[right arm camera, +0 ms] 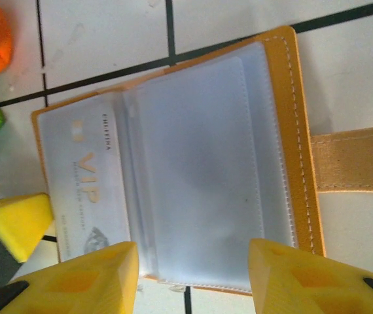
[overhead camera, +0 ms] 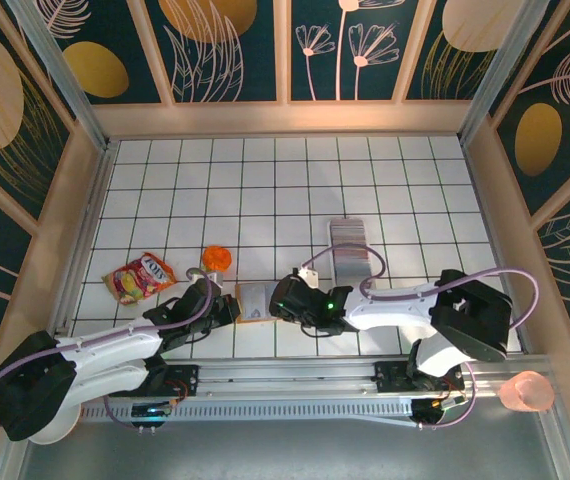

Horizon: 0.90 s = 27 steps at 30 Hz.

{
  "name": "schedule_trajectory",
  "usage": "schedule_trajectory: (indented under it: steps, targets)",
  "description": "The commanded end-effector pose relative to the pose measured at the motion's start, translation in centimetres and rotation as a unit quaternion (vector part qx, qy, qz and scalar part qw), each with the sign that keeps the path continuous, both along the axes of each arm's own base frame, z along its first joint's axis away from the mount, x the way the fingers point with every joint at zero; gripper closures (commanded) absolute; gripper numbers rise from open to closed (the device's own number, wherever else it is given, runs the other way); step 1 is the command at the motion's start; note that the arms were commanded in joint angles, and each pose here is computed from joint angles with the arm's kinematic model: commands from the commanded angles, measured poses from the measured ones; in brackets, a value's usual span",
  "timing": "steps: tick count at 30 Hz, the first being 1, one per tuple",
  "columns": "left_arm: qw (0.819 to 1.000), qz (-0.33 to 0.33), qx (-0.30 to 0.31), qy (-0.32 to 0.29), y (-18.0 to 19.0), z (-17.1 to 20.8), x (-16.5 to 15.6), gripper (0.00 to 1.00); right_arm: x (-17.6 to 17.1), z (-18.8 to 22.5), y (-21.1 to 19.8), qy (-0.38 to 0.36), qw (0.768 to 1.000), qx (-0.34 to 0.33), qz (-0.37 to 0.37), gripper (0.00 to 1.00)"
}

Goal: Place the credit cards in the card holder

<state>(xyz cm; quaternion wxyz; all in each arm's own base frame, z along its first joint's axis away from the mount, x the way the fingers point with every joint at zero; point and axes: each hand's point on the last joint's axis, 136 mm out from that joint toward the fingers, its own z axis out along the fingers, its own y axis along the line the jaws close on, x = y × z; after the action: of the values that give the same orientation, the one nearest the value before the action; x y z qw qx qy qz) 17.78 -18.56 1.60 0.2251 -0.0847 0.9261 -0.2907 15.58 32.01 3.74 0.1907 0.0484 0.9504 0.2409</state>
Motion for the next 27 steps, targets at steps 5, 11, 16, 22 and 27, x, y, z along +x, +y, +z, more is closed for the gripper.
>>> schedule_trajectory:
  steps: [5,11,16,22,27]
  targets:
    - [1.000,0.000,0.015,0.013,0.7,-0.9,-0.7,0.98,-0.2,-1.6,-1.2,0.010,0.999,-0.043,-0.005,0.52]
    - [1.000,0.001,0.014,0.015,0.7,-1.0,-0.8,0.99,-0.5,-2.2,0.3,0.021,0.999,-0.033,0.010,0.52]
    - [1.000,0.001,0.015,0.016,0.8,-1.0,-0.9,0.99,-0.3,-1.9,1.9,0.021,1.000,-0.011,0.020,0.52]
    - [1.000,0.003,0.013,0.016,0.8,-1.0,-0.9,0.99,-0.1,-1.0,4.1,0.017,0.999,0.027,0.035,0.51]
    - [1.000,0.001,0.013,0.015,0.8,-1.0,-0.9,0.99,-0.2,-0.5,5.4,0.022,0.997,0.064,0.039,0.51]
